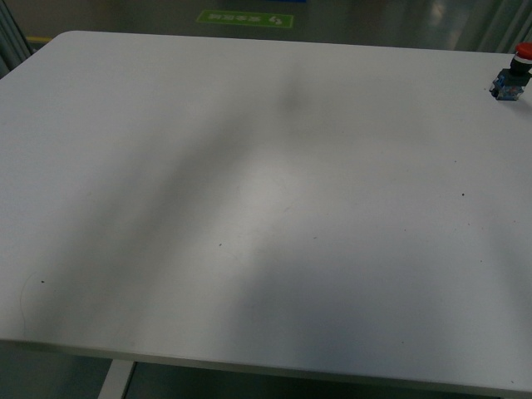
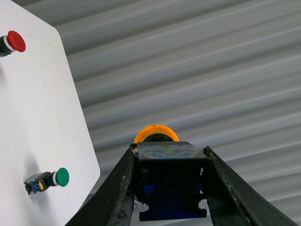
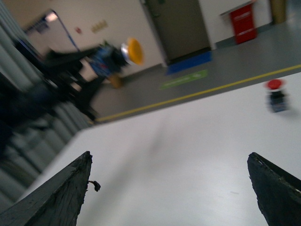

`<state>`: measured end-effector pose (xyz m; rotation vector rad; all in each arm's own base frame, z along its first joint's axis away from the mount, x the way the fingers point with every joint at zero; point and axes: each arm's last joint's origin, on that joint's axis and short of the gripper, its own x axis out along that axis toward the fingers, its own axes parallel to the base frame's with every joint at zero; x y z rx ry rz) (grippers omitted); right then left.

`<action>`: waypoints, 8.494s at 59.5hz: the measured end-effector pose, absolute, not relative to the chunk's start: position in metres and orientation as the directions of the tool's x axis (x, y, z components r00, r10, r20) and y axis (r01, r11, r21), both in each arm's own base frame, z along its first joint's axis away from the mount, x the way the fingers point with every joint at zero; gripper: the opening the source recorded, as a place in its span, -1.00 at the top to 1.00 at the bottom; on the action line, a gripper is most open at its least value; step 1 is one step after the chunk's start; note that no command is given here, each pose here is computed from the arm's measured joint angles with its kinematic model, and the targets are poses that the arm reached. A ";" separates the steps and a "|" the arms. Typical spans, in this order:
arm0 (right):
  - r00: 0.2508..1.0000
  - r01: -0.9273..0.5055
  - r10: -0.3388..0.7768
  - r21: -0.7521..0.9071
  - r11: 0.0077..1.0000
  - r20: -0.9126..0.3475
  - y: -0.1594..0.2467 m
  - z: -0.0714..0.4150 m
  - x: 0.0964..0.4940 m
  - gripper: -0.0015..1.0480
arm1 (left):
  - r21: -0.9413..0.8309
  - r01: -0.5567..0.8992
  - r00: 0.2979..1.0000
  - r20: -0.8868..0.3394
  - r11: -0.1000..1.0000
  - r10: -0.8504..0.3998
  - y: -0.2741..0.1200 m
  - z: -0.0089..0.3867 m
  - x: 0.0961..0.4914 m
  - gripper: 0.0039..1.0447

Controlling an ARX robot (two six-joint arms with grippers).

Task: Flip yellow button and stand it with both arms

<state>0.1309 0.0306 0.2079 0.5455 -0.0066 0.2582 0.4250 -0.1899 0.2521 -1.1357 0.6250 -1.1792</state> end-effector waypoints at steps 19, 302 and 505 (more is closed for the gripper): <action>0.932 -0.195 0.361 0.813 0.548 -0.020 0.083 0.258 0.227 -0.86 | -0.921 0.389 0.315 0.164 -0.030 -0.935 -0.190 0.252 0.425 0.33; 0.973 0.022 0.197 0.900 0.435 -0.119 0.004 0.253 0.344 0.34 | -0.009 0.008 1.000 -0.008 1.000 -0.008 -0.021 0.180 0.205 0.93; 0.896 0.266 -0.330 -0.236 0.935 -0.297 -0.070 0.140 0.395 0.34 | -0.006 0.002 1.000 0.022 1.000 -0.002 0.000 0.172 0.096 -0.87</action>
